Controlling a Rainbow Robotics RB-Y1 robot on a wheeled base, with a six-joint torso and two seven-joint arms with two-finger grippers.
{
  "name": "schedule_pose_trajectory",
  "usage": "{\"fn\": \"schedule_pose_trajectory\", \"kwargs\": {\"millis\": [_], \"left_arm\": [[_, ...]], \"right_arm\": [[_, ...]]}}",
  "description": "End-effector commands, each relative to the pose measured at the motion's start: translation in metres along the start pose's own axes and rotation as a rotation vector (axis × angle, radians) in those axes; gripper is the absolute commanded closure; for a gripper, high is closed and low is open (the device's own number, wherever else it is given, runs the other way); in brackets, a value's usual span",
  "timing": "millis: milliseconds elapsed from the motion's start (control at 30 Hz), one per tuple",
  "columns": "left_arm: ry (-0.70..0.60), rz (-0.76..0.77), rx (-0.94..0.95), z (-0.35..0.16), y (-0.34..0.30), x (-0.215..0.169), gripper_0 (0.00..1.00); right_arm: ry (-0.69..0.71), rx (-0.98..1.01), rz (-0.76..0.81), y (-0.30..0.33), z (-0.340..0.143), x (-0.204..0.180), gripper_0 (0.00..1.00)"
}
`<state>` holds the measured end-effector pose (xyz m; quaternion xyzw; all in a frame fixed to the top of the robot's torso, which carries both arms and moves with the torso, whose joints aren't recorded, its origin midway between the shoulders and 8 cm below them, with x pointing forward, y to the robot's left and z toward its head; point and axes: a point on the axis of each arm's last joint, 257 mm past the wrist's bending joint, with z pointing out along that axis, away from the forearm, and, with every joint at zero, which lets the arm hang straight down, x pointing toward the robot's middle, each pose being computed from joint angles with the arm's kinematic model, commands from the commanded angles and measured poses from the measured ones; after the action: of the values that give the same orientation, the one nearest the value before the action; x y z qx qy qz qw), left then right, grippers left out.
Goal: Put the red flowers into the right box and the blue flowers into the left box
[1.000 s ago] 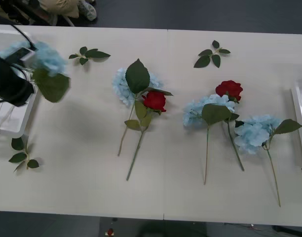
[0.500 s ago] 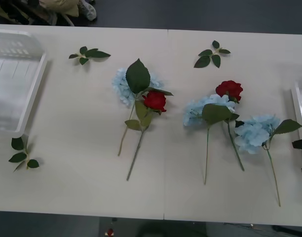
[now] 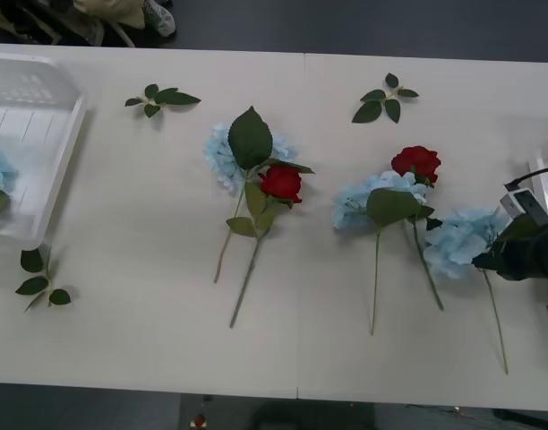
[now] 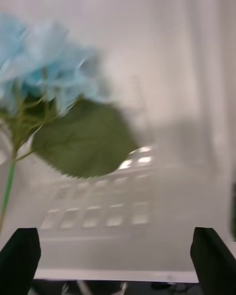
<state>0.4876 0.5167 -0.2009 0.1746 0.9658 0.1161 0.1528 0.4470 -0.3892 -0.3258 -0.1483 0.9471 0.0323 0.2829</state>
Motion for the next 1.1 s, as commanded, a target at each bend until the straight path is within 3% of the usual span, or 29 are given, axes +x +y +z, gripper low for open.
{"fn": "schedule_pose_trajectory", "kwargs": {"millis": [33,200,367,433,500,600,633,900,1100], "left_arm": [[-0.226,0.146,0.093,-0.08,-0.029,-0.066,0.0],[-0.325,0.182,0.249,-0.097,-0.13,-0.116,0.0],[-0.344,0.182,0.272,-0.084,-0.217,-0.151,0.0],[-0.342,0.178,0.275,-0.075,-0.238,-0.158,0.0],[-0.361,0.207,0.256,-0.06,-0.269,-0.17,0.0],[-0.382,0.296,0.207,-0.042,-0.306,-0.18,0.0],[-0.382,0.326,0.191,-0.036,-0.316,-0.18,0.0],[-0.376,0.492,0.084,-0.006,-0.359,-0.174,0.0],[-0.383,0.476,0.13,0.013,-0.381,-0.175,0.0]], "right_arm": [[-0.017,0.024,-0.013,-0.007,-0.004,-0.01,0.14],[-0.007,0.021,-0.042,-0.002,0.007,-0.008,0.15],[-0.004,0.034,-0.057,-0.005,0.022,-0.001,0.16],[-0.01,0.036,-0.054,-0.005,0.028,0.0,0.27],[-0.009,0.04,-0.029,-0.008,0.037,0.003,0.63],[-0.022,0.044,-0.004,-0.01,0.045,-0.001,0.97],[-0.027,0.041,0.002,-0.009,0.046,-0.004,1.0],[-0.084,-0.025,-0.04,0.016,0.024,-0.035,1.0],[-0.203,-0.155,-0.087,0.052,-0.027,-0.064,1.0]]}}
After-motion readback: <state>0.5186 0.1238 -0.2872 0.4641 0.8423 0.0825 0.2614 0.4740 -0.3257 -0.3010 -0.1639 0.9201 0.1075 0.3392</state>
